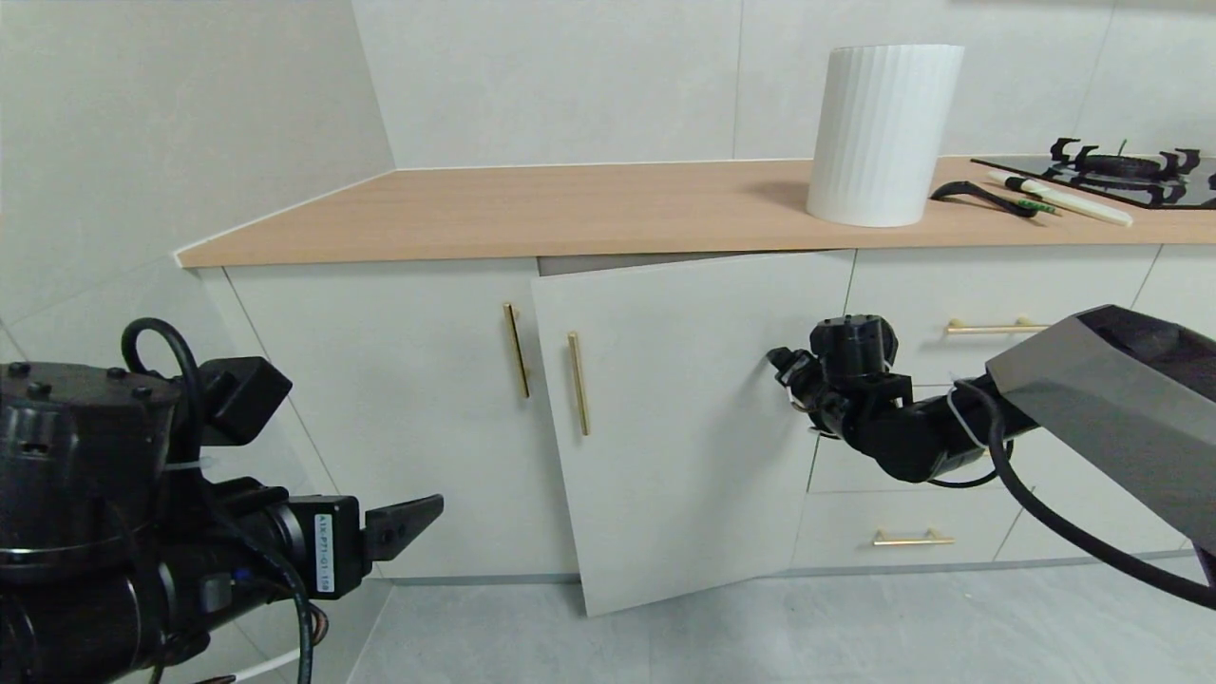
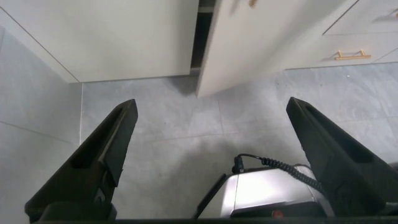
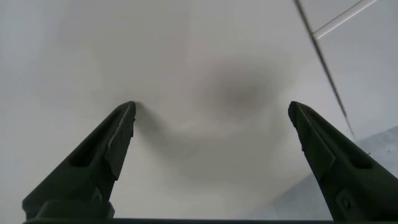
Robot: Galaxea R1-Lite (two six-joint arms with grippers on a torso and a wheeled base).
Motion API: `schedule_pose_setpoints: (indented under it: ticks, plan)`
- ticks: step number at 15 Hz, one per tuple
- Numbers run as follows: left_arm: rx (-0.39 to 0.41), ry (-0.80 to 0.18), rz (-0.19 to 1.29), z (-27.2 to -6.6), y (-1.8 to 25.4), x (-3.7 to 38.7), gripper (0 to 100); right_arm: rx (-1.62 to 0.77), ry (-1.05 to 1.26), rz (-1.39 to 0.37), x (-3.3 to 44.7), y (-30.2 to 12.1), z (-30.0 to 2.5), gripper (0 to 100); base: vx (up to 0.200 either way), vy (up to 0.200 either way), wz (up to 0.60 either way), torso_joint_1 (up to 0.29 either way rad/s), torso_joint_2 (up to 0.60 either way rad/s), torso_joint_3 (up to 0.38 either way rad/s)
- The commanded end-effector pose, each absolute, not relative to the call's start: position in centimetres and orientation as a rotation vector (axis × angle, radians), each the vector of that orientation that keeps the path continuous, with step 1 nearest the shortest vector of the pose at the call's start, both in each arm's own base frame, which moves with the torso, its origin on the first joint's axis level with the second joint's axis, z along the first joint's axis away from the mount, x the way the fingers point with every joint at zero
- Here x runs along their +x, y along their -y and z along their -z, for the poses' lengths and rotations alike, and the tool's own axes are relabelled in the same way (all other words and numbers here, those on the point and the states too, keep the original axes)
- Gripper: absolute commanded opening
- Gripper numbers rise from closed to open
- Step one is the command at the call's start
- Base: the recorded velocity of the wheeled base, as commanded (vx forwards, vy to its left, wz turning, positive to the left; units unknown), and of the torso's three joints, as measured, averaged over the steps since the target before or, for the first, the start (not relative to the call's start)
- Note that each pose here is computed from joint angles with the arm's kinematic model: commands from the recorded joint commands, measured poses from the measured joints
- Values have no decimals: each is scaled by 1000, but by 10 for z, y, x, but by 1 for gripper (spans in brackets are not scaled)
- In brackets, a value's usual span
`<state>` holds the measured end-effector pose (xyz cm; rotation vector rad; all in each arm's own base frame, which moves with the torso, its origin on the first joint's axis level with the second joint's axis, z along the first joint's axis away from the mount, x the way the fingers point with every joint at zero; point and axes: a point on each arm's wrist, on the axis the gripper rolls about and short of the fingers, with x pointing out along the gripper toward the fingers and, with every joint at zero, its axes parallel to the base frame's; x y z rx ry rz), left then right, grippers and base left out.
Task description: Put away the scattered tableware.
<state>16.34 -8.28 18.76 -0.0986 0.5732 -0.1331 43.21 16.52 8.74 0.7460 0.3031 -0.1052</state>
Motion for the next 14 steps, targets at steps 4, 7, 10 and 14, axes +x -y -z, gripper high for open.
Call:
schedule_pose_setpoints:
  ticks: [4, 7, 10, 14]
  plan:
    - [-99, -573, 132, -188, 83, 164, 100, 734, -279, 165, 444, -163, -75, 100, 0, 0, 0, 0, 0, 0]
    - [-99, -574, 132, -187, 83, 164, 100, 733, -265, 190, 450, -160, -72, 100, 0, 0, 0, 0, 0, 0]
    - [-99, -574, 132, -187, 83, 164, 100, 732, -250, 203, 452, -160, -73, 100, 0, 0, 0, 0, 0, 0]
    - [-99, -573, 132, -188, 83, 164, 100, 732, -248, 205, 453, -159, -73, 100, 0, 0, 0, 0, 0, 0]
